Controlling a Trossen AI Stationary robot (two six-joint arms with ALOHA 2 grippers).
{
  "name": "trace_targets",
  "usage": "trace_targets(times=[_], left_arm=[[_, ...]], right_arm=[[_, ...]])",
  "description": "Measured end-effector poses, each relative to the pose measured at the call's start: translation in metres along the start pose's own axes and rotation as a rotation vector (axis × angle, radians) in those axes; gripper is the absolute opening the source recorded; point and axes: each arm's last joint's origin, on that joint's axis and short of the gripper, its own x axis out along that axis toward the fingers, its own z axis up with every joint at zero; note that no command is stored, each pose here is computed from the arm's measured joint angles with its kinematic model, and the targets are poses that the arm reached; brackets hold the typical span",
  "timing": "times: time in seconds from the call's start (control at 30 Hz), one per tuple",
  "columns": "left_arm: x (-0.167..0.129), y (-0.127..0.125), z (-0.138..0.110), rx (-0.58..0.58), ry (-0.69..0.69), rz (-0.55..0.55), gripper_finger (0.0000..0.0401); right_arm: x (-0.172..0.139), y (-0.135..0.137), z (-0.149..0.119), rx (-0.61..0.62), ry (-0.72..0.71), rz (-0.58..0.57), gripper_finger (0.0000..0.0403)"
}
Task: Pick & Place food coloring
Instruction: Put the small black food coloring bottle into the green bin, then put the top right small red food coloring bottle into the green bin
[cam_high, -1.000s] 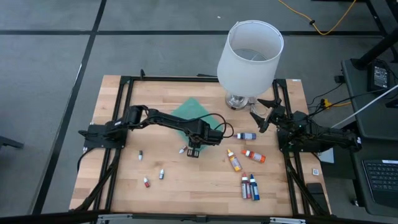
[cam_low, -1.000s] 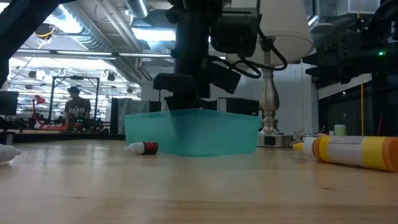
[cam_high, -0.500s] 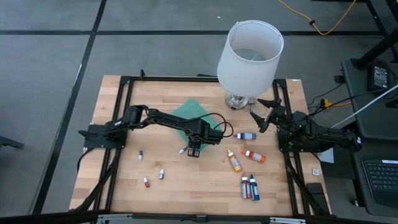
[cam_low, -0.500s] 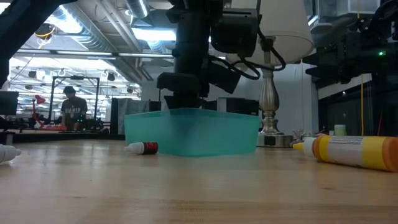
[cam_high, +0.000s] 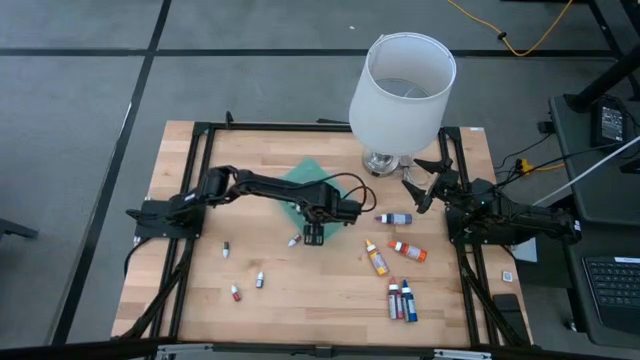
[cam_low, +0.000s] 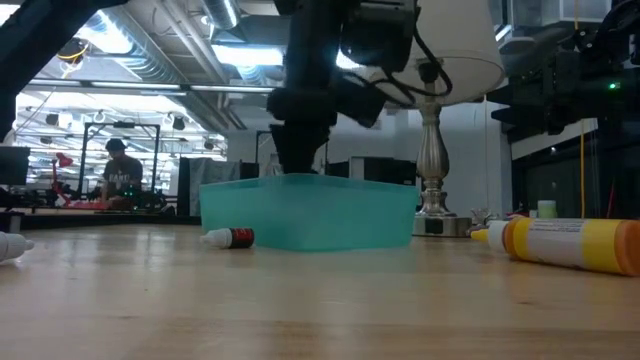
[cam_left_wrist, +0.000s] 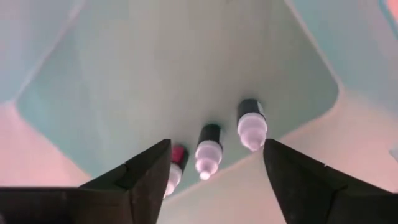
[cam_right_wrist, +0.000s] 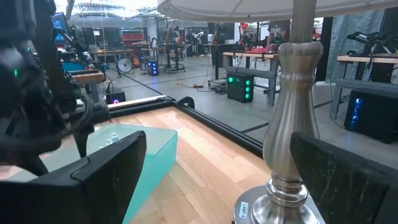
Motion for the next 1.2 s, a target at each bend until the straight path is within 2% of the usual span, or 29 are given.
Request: trace_targets(times=[0.2,0.37,0.53,0.7,0.87,1.03,1.2], left_arm=[[-0.031,0.005,-0.002,-0.107,-0.100,-0.008,0.0272],[-0.066,0.001,-0.012,-0.224,-0.237,0.066,0.0268],[-0.105,-0.016,-0.029,-0.398,-0.447,0.152,0.0269],[-0.129,-0.043,-0.055,-0.492,-0.613,0.274,0.0271],[-0.137,-0.077,-0.087,-0.539,-0.760,0.299,0.0268],[-0.130,-0.113,-0.123,-0.582,-0.871,0.206,0.0267],[-0.108,-0.146,-0.158,-0.581,-0.908,0.134,0.0268]], right_arm=[[0.000,0.000,0.000,0.000,0.000,0.000,0.0397],[0.000,0.000,0.000,0.000,0.000,0.000,0.0397],[0.000,0.000,0.000,0.000,0.000,0.000,0.0397],[0.000,0.000,0.000,0.000,0.000,0.000,0.0397],[0.000,0.000,0.000,0.000,0.000,0.000,0.0397],[0.000,0.000,0.000,0.000,0.000,0.000,0.0397],[0.000,0.000,0.000,0.000,0.000,0.000,0.0397]])
